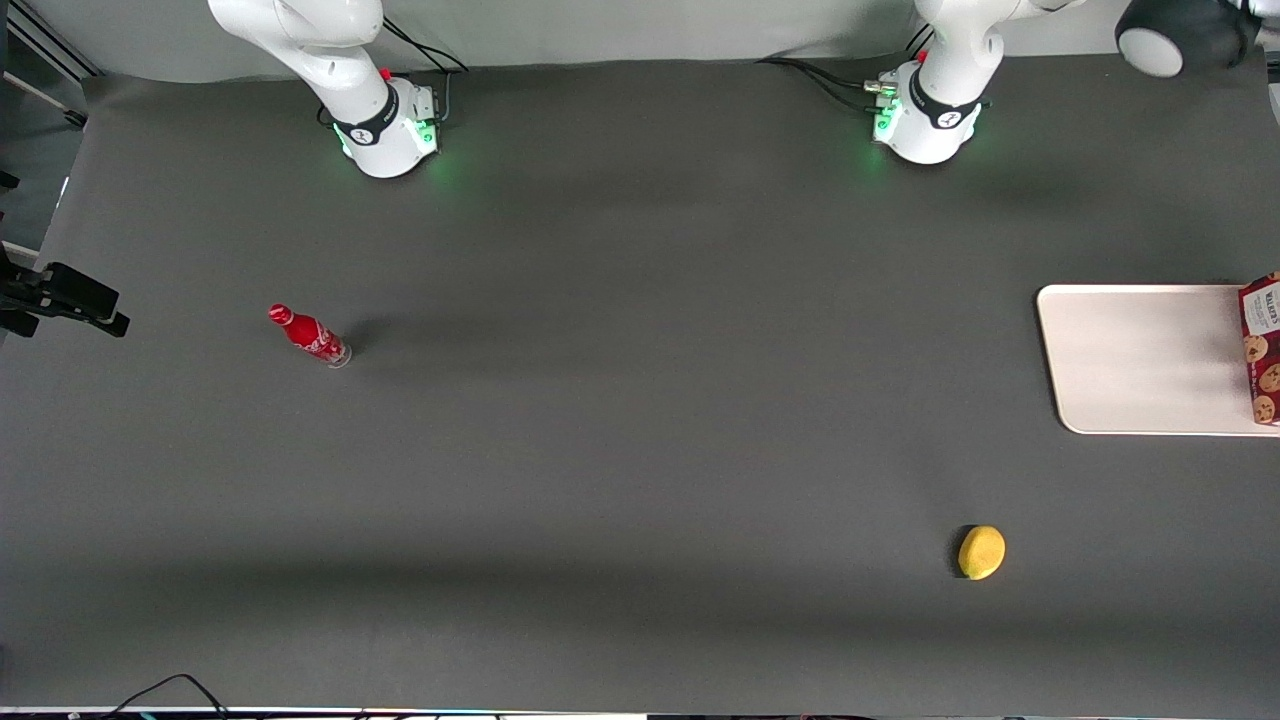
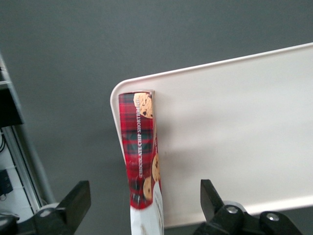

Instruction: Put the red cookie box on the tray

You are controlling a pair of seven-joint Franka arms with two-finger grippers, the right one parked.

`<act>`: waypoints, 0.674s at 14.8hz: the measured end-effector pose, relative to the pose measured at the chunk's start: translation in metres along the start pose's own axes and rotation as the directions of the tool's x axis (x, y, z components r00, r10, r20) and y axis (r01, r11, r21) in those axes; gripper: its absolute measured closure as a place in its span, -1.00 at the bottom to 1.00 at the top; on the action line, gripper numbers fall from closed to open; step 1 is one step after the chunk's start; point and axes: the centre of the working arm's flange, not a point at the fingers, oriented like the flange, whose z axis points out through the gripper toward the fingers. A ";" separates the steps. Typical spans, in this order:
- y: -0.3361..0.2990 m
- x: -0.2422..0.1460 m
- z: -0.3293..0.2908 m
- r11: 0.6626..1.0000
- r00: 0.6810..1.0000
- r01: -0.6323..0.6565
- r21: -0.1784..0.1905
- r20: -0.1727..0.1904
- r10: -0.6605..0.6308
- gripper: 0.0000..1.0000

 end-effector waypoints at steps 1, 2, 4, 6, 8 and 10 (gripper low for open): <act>0.005 0.001 -0.036 1.000 1.000 0.013 0.000 -0.004 -0.013 -1.00; 0.013 0.000 -0.075 0.999 0.999 0.033 -0.004 -0.008 -0.033 -1.00; 0.043 0.000 -0.149 0.997 0.997 0.077 -0.019 -0.001 -0.077 -1.00; 0.090 0.007 -0.214 0.993 0.993 0.113 -0.018 0.020 -0.113 -1.00; 0.152 0.017 -0.267 0.988 0.988 0.150 -0.019 0.038 -0.149 -1.00; 0.220 0.023 -0.305 0.980 0.980 0.193 -0.041 0.067 -0.190 -1.00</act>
